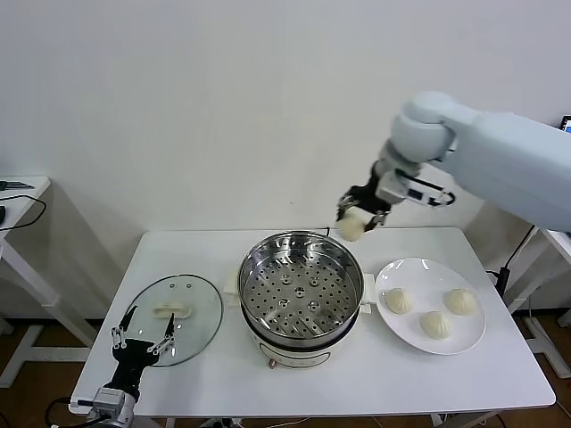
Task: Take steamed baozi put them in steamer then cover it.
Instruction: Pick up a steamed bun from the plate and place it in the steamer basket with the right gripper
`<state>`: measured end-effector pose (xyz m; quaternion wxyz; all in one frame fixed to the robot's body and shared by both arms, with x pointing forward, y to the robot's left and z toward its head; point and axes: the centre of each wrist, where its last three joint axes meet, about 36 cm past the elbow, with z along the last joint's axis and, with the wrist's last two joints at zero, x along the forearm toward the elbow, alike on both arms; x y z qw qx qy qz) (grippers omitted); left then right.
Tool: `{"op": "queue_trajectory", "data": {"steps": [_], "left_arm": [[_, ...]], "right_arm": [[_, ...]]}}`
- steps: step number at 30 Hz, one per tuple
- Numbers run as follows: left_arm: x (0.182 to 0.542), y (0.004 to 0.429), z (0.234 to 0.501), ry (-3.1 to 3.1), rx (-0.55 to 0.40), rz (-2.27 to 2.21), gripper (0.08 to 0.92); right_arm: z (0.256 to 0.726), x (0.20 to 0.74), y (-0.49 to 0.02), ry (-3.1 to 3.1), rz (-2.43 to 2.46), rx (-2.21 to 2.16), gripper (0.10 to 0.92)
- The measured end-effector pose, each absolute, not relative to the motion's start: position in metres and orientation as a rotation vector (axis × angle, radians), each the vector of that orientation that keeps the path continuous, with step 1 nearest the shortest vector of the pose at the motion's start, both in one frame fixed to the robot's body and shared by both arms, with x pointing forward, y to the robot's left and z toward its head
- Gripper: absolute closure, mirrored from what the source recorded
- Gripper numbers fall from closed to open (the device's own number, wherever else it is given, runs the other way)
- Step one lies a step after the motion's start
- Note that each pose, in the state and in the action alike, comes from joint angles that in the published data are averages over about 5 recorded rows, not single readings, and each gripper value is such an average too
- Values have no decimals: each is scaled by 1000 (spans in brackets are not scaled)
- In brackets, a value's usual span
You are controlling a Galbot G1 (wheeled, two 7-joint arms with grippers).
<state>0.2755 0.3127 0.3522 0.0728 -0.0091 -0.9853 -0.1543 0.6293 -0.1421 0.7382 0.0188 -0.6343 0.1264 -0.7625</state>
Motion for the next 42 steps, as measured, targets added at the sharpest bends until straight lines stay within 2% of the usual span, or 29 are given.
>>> {"op": "queue_trajectory", "data": {"steps": [13, 25, 38, 42], "left_arm": [[274, 324, 348, -2940, -12, -466, 177], [273, 326, 346, -2939, -7, -460, 177], [272, 326, 346, -2940, -8, -455, 177], [271, 326, 345, -2939, -10, -454, 177]], "right_arm": [[685, 652, -85, 166, -2290, -2013, 394], [642, 670, -66, 118, -2259, -2056, 394], [615, 680, -62, 124, -2259, -2080, 396], [612, 682, -60, 124, -2264, -2079, 333]]}}
